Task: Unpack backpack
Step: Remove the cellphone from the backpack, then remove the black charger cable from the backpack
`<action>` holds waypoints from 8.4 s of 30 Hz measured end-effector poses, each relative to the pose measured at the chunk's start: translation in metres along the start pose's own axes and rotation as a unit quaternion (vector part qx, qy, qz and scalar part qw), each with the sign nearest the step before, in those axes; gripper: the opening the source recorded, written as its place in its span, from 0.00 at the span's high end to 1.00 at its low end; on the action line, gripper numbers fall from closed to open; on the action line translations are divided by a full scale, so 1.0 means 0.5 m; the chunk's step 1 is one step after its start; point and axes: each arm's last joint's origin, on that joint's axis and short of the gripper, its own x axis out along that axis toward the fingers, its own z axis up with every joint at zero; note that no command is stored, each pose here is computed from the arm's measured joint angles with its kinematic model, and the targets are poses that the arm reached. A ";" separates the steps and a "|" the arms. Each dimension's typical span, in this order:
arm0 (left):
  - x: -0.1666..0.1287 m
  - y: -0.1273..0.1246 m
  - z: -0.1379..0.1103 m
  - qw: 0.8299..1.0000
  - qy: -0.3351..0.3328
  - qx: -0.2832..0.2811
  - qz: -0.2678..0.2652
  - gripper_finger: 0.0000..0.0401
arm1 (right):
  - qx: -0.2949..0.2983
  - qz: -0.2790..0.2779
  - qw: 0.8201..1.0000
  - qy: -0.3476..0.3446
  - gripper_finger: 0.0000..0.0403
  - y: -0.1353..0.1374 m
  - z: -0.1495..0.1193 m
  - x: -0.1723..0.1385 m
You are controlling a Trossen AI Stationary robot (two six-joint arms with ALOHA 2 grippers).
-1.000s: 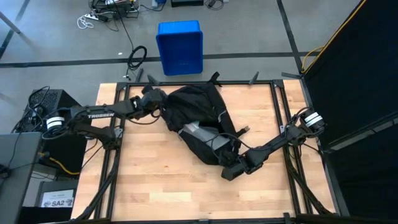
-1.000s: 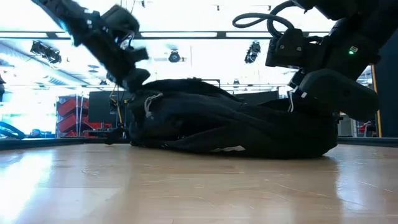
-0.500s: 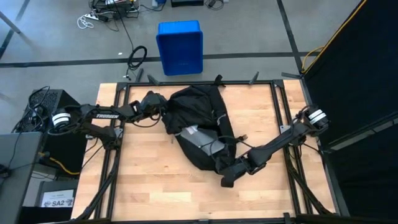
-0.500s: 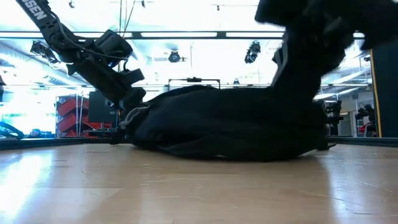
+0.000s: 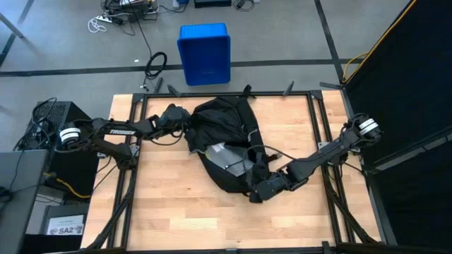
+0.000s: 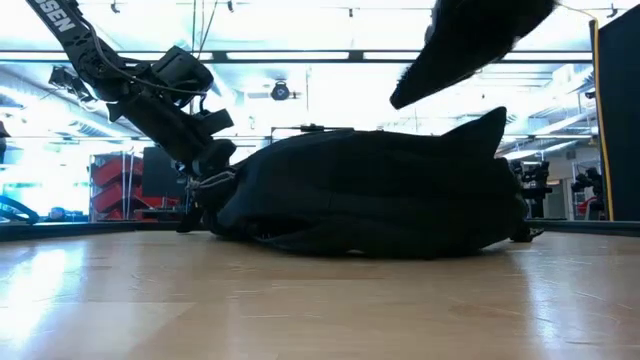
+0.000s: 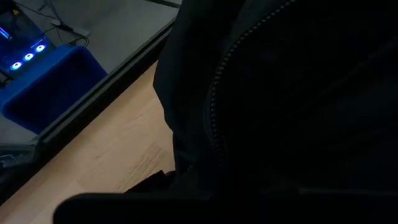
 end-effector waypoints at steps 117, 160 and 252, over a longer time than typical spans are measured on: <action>0.000 -0.008 -0.009 0.998 0.024 0.009 -0.060 1.00 | 0.089 -0.089 0.986 0.106 1.00 -0.252 0.033 -0.091; 0.000 -0.008 -0.009 0.998 0.022 0.009 -0.060 1.00 | 0.155 -0.163 0.824 0.519 0.66 -0.173 -0.164 -0.009; 0.000 -0.009 -0.011 0.998 0.027 0.007 -0.064 1.00 | 0.085 -0.279 0.944 -0.157 1.00 -0.184 0.118 -0.287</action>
